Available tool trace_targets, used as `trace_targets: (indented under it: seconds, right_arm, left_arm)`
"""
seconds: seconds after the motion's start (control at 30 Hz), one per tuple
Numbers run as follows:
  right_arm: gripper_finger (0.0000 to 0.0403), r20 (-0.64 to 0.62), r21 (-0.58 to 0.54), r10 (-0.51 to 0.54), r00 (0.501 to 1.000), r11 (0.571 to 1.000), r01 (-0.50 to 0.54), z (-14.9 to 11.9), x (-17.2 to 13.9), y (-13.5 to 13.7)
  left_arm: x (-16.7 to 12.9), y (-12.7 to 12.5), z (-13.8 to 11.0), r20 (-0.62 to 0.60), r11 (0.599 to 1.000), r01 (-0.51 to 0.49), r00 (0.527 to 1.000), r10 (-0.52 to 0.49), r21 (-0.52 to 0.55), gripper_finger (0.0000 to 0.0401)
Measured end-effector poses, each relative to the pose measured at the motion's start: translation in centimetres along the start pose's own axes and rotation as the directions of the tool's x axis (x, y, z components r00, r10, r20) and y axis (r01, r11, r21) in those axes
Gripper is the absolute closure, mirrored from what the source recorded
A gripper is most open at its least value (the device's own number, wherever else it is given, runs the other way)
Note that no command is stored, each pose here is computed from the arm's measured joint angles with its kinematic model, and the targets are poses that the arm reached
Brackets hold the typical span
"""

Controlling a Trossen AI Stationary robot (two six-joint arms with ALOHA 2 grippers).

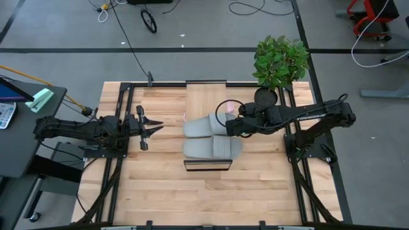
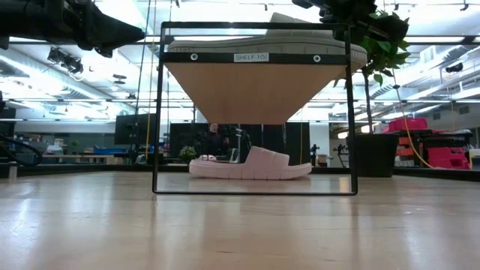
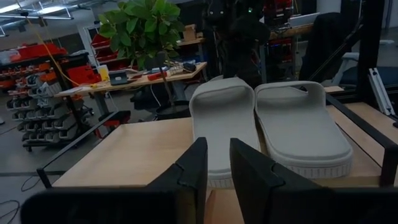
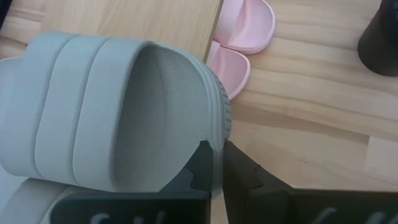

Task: Pick and place slides into the shelf
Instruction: Put the gray slipper on the shelf

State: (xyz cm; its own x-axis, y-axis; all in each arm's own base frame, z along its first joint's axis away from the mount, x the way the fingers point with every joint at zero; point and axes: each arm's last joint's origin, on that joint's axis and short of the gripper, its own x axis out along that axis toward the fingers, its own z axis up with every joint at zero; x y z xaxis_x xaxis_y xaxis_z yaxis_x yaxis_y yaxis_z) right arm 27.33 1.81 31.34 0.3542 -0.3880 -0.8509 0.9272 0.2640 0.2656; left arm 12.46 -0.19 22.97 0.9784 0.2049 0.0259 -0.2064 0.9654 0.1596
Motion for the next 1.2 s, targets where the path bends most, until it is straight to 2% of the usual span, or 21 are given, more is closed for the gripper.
trace_targets:
  seconds: [0.6,1.0,1.2]
  right_arm:
    - [0.0384,-0.009,0.000,0.001,1.000,1.000,-0.001,-0.03,0.00,0.00]
    - [0.0328,-0.012,-0.005,0.001,1.000,1.000,-0.001,-0.04,0.00,-0.01]
    - [0.0313,-0.014,-0.021,-0.003,1.000,1.000,0.003,-0.06,0.00,-0.05]
  left_arm:
    - [0.00,0.00,-0.01,-0.001,1.000,0.000,1.000,0.000,-0.001,0.0322]
    - [0.00,0.00,0.00,0.000,1.000,0.000,1.000,0.000,-0.001,0.0329]
    - [0.00,0.00,0.00,0.000,1.000,0.000,1.000,0.000,-0.001,0.0322]
